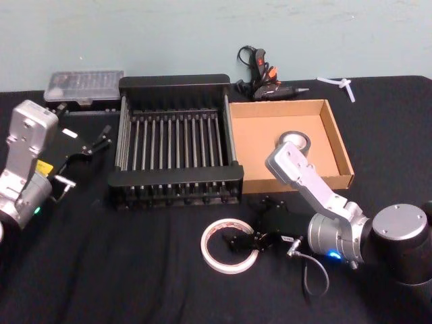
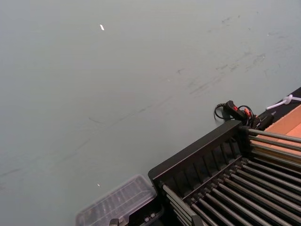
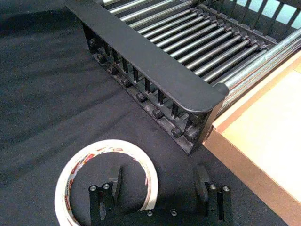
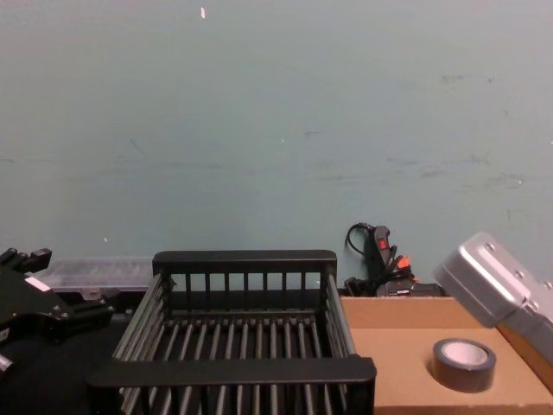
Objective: Pick up the white tape and place it into the black box , Pick up the silver tape and place it into the brown box.
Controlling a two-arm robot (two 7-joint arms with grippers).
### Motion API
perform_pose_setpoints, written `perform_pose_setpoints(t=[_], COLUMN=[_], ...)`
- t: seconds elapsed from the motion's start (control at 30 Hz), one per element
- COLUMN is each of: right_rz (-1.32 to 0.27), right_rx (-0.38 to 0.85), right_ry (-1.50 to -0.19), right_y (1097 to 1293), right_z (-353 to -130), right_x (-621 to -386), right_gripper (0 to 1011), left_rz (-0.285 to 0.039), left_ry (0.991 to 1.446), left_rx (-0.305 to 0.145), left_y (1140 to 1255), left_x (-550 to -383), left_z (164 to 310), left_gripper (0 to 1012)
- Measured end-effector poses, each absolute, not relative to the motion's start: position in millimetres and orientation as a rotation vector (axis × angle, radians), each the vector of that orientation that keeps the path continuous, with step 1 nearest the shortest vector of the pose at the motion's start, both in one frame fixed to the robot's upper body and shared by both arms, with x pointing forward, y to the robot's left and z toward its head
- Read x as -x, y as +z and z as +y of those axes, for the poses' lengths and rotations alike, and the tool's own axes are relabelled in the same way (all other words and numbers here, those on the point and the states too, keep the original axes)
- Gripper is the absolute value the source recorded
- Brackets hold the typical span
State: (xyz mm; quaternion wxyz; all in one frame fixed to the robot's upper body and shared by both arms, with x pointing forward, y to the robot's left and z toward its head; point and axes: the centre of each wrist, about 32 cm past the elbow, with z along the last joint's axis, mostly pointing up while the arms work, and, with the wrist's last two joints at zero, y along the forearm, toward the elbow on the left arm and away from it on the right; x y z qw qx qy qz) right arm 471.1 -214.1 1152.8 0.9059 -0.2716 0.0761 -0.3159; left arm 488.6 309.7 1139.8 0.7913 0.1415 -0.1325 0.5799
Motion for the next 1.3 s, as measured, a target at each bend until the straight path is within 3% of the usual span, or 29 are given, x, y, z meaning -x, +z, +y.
perform_pose_setpoints(t=[0.77,1.17,1.3], right_rz=[0.151,0.152,0.153], right_rx=[0.565,0.564,0.564], right_ry=[-0.653,-0.653,-0.653], right_y=[1152.3,1152.6,1152.6], right_z=[-213.5,-213.7,-213.7], right_x=[-470.8,-471.0,-471.0], right_gripper=[968,678,510], left_rz=[-0.285,-0.285,-0.285], left_ry=[1.248,1.248,1.248], left_rx=[-0.305,-0.305,-0.305], left_y=[1139.8,1139.8,1139.8], left_x=[-488.6,-488.6,-488.6], left_z=[309.7,309.7,309.7], left_gripper=[1001,1002,1002])
